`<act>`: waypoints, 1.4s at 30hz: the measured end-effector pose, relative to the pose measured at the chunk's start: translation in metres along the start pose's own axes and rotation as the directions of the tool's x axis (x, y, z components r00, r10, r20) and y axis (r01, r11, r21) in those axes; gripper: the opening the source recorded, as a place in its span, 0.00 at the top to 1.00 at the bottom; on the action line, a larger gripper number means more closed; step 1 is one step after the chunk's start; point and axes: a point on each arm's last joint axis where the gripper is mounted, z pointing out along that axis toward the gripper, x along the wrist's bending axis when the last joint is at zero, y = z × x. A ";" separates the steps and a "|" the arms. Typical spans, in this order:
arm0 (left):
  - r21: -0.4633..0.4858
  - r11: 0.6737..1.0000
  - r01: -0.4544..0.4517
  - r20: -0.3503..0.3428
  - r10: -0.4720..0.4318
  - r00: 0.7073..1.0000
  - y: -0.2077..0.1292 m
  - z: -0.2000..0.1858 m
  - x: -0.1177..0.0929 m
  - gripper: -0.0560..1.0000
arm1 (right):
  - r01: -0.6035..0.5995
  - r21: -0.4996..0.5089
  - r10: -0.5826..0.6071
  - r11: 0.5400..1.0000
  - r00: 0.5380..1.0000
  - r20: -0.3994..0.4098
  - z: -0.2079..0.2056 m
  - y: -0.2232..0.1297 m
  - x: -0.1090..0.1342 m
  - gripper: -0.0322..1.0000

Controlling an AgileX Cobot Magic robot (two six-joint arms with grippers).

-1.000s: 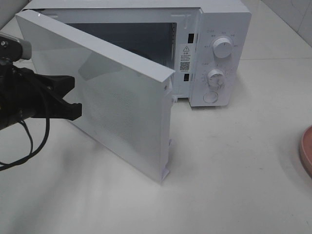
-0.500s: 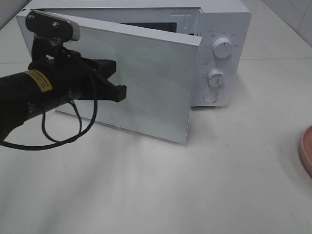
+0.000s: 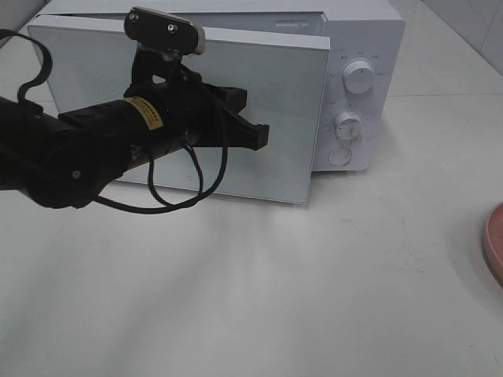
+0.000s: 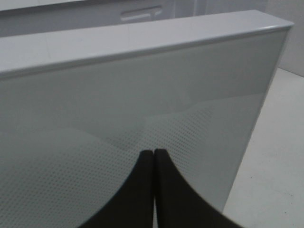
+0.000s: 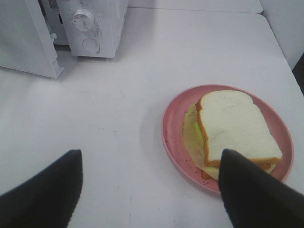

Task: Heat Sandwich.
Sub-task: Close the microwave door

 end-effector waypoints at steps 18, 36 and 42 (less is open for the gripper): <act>0.000 1.000 0.008 0.010 -0.008 1.000 0.009 0.055 -0.006 0.95 | 0.000 0.000 0.000 1.000 1.000 0.000 0.000 0.000 0.000 0.23; 0.084 0.996 -0.041 0.025 0.039 0.999 0.013 0.095 -0.005 0.95 | 0.000 0.000 0.000 1.000 1.000 0.000 0.000 0.000 0.000 0.23; 0.093 0.995 -0.042 0.026 0.040 0.999 0.011 0.096 -0.005 0.95 | 0.000 0.000 0.000 1.000 1.000 0.000 0.000 0.000 0.000 0.23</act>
